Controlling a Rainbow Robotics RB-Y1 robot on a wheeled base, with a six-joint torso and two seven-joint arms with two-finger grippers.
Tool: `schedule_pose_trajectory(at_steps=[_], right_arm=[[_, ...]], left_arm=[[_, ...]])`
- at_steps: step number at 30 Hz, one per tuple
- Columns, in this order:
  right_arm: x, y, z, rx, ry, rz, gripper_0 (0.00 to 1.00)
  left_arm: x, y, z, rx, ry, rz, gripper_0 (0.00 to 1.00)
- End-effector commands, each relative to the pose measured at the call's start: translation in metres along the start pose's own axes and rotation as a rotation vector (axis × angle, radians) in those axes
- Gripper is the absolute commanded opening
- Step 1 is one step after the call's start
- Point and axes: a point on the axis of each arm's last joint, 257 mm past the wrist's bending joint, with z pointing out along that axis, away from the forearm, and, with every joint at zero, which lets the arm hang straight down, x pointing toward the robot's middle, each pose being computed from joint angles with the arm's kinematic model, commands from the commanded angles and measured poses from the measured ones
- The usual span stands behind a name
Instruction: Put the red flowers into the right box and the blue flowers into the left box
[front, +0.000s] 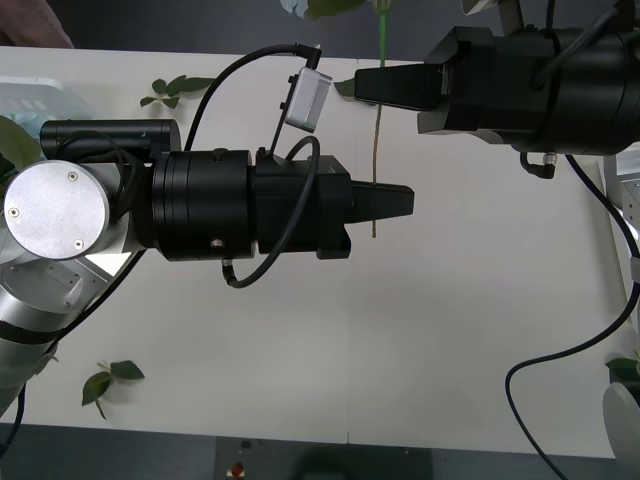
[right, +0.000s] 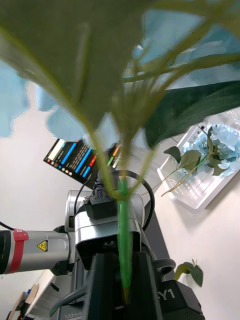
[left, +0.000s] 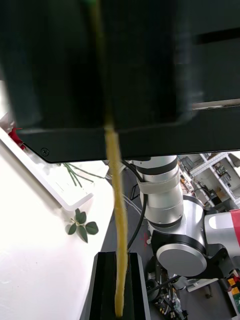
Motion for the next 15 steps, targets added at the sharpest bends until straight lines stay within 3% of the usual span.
schedule_pose_trajectory(at_steps=[1,2,15], right_arm=[[-0.008,0.020,0.004,-0.030,-0.007,-0.039,0.91],[-0.008,0.020,0.004,-0.030,-0.007,-0.039,1.00],[-0.008,0.020,0.004,-0.030,-0.007,-0.039,1.00]], left_arm=[[-0.011,-0.001,-0.003,-0.011,0.008,-0.002,0.00],[-0.011,0.000,-0.003,-0.014,0.009,-0.002,0.00],[-0.025,0.012,-0.026,-0.058,-0.004,0.004,0.00]])
